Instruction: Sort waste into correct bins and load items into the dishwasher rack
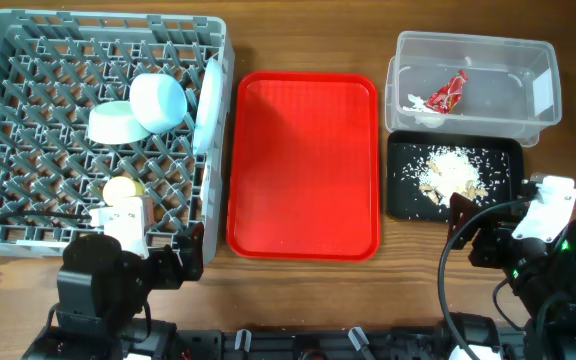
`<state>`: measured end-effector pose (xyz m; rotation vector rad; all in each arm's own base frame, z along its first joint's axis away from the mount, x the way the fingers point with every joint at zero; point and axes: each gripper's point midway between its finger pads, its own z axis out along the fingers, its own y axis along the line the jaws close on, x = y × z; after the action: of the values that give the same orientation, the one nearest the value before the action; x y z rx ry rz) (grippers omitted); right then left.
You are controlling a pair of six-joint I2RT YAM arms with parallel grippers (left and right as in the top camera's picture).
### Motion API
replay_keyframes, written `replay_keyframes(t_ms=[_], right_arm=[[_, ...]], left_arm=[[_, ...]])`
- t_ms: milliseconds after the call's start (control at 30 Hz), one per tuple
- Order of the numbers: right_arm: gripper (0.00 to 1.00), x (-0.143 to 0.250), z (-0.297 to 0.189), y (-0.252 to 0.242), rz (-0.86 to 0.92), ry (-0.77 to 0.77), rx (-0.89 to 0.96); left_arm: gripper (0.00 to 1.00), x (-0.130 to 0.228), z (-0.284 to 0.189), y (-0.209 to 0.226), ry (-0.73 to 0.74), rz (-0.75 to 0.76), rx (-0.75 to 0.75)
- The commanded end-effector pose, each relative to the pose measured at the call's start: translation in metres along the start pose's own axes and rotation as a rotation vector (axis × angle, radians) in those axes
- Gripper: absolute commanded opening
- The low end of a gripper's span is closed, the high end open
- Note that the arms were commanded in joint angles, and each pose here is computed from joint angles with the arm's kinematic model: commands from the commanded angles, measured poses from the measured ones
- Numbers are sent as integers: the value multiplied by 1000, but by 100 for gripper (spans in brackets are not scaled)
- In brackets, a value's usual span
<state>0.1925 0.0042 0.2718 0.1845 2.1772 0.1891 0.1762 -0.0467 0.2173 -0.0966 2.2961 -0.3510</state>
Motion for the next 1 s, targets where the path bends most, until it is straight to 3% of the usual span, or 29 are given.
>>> replay_keyframes(t_ms=[0,533,800,967], right_arm=[[100,-2,-3,-5,-49,-31,30],[100,-12,6,41,-221,-690,-270],[100,-3,37,36,-234,-835,-279],[100,10,61,20,-200,-824,-213]], left_arm=[[100,2,1,3,3,15,-12],[100,2,1,3,3,14,-12],[100,2,1,3,3,15,-12],[100,2,1,3,3,15,-12]])
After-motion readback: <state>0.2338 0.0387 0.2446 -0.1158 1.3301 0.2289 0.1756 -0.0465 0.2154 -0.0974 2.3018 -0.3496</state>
